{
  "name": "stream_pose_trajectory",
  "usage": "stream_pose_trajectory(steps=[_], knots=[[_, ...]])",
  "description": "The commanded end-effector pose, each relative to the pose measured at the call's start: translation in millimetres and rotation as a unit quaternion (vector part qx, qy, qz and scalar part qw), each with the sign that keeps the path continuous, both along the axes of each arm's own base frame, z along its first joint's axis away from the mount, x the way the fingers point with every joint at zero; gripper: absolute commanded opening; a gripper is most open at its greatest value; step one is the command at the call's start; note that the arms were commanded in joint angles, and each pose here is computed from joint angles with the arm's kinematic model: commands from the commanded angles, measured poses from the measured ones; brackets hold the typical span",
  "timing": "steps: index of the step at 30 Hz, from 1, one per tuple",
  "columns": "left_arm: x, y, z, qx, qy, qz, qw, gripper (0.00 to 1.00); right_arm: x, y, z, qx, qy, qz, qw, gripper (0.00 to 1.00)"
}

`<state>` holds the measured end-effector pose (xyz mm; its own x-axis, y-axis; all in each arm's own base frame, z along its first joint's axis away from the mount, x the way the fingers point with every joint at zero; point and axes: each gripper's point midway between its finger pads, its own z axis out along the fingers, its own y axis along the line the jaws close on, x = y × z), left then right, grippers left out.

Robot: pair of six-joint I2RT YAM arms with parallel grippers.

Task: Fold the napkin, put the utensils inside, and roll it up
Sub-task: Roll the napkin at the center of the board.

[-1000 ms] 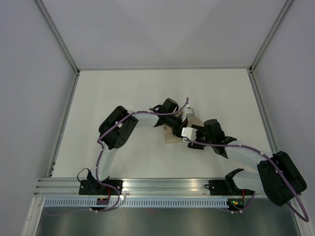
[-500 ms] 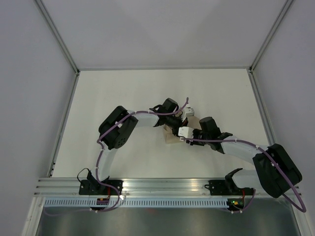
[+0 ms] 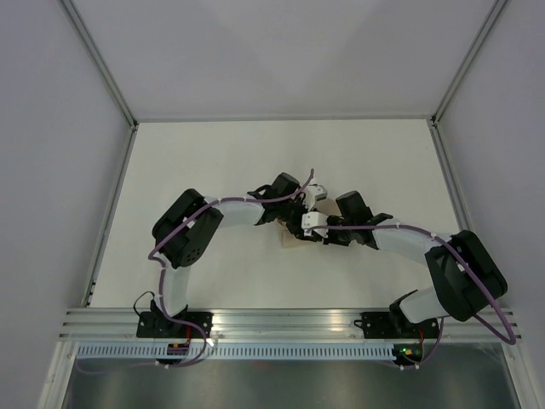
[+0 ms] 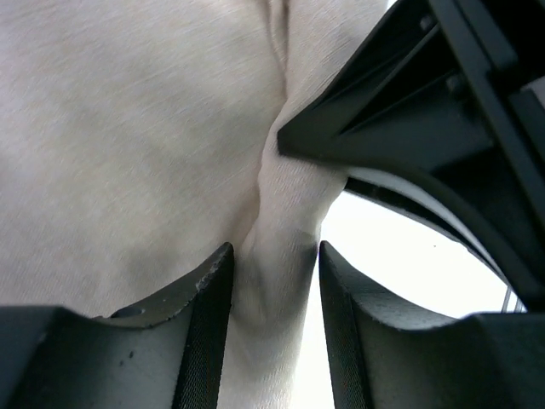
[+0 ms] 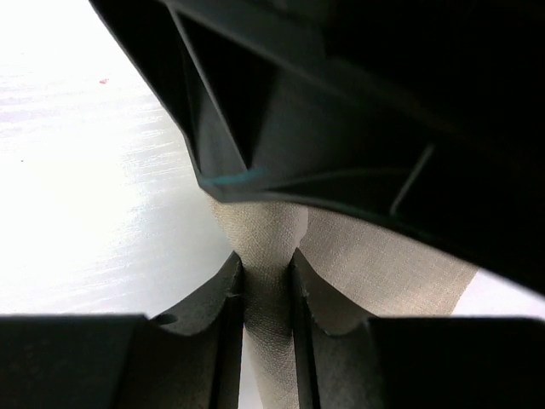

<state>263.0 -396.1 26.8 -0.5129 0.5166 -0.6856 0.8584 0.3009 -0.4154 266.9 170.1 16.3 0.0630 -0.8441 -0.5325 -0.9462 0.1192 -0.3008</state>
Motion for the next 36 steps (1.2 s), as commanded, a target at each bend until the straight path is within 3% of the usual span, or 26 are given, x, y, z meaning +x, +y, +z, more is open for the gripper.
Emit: stream_pose_trajectory(steps=[1,8,14,17,18,24,30,36], knots=[[11,13,16,0.005,0.007,0.069,0.998,0.50,-22,-14,-22,-0.039,0.074,-0.010,0.996,0.15],[50,33,64,-0.011,-0.046,0.188,0.981,0.50,-29,-9,-29,-0.046,0.144,-0.015,0.988,0.12],[60,85,91,0.000,-0.089,0.321,0.943,0.50,-38,-7,-34,-0.047,0.206,-0.022,0.977,0.09],[54,107,95,-0.019,-0.110,0.362,0.925,0.51,-51,-8,-33,-0.045,0.246,-0.013,0.968,0.10],[54,115,114,-0.041,-0.130,0.379,0.915,0.53,-52,-6,-31,-0.039,0.251,-0.011,0.967,0.10],[38,121,121,-0.083,-0.169,0.356,0.915,0.53,-51,-5,-37,-0.042,0.298,-0.011,0.954,0.09],[21,116,132,-0.127,-0.251,0.316,0.906,0.54,-47,3,-42,-0.033,0.345,-0.007,0.938,0.09],[1,90,128,-0.104,-0.307,0.242,0.915,0.57,-45,1,-51,-0.033,0.388,-0.011,0.921,0.09]])
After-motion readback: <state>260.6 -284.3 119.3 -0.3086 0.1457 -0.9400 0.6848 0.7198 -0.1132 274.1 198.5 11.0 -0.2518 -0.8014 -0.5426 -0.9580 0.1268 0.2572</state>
